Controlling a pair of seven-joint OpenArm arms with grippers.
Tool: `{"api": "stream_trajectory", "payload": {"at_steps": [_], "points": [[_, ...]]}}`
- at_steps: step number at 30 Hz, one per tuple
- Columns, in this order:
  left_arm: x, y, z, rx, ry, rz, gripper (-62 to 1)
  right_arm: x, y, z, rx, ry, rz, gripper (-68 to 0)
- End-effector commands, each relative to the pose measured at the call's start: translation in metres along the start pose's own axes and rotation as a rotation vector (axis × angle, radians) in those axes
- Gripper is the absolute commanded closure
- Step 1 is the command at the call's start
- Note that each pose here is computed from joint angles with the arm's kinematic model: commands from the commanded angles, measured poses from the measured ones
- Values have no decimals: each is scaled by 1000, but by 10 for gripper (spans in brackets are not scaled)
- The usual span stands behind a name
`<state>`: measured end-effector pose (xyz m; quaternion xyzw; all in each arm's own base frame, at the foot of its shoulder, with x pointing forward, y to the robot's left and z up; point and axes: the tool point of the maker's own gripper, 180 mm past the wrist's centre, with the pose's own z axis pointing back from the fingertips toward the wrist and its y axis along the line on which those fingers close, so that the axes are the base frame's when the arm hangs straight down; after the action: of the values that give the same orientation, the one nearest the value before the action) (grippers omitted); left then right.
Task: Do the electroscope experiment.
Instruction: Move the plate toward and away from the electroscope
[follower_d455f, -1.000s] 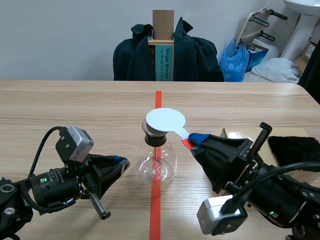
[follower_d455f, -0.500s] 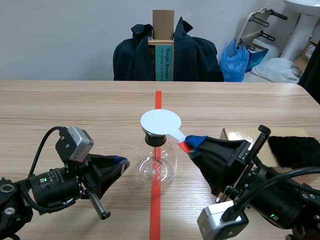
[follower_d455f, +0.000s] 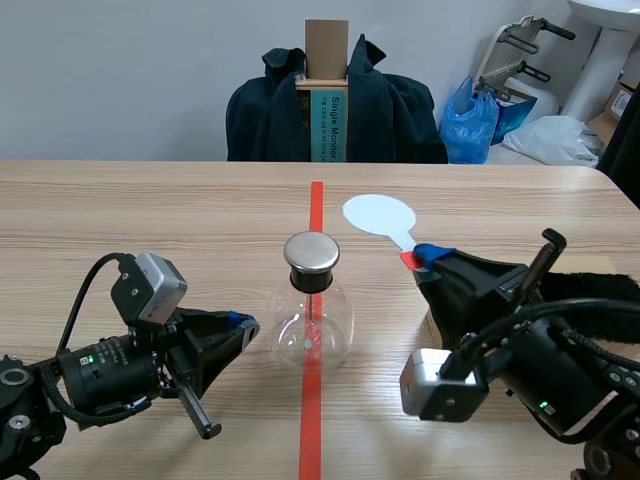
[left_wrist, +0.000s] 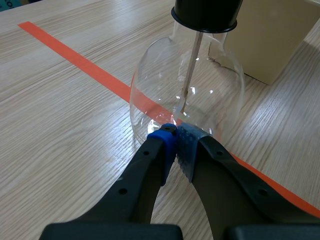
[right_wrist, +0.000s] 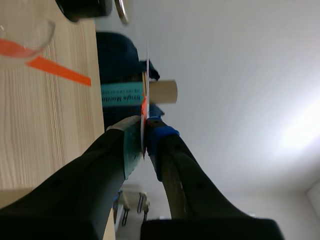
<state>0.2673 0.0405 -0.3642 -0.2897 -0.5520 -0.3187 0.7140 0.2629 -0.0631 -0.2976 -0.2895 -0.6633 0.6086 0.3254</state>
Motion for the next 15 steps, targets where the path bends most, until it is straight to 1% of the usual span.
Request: {"api": "stream_trajectory", "payload": {"at_steps": [1, 5, 8, 10, 12, 13, 15], "points": [[14, 0, -5, -4, -44, -8, -32, -11, -13, -4, -42, 35, 19, -8], [14, 0, -5, -4, -44, -8, -32, -26, -13, -3, -42, 123, 16, -8], [14, 0, -5, -4, -44, -8, -32, -35, -13, -2, -43, 170, 15, -8], [14, 0, -5, -4, -44, -8, -32, -36, -14, -1, -43, 179, 16, -8], [14, 0, -5, -4, -44, -8, -32, -36, -14, -1, -43, 176, 16, -8], [14, 0, -5, -4, -44, -8, -32, -35, -14, -2, -43, 173, 16, -8], [14, 0, -5, -4, -44, -8, -32, -31, -13, -2, -42, 147, 17, -8]]}}
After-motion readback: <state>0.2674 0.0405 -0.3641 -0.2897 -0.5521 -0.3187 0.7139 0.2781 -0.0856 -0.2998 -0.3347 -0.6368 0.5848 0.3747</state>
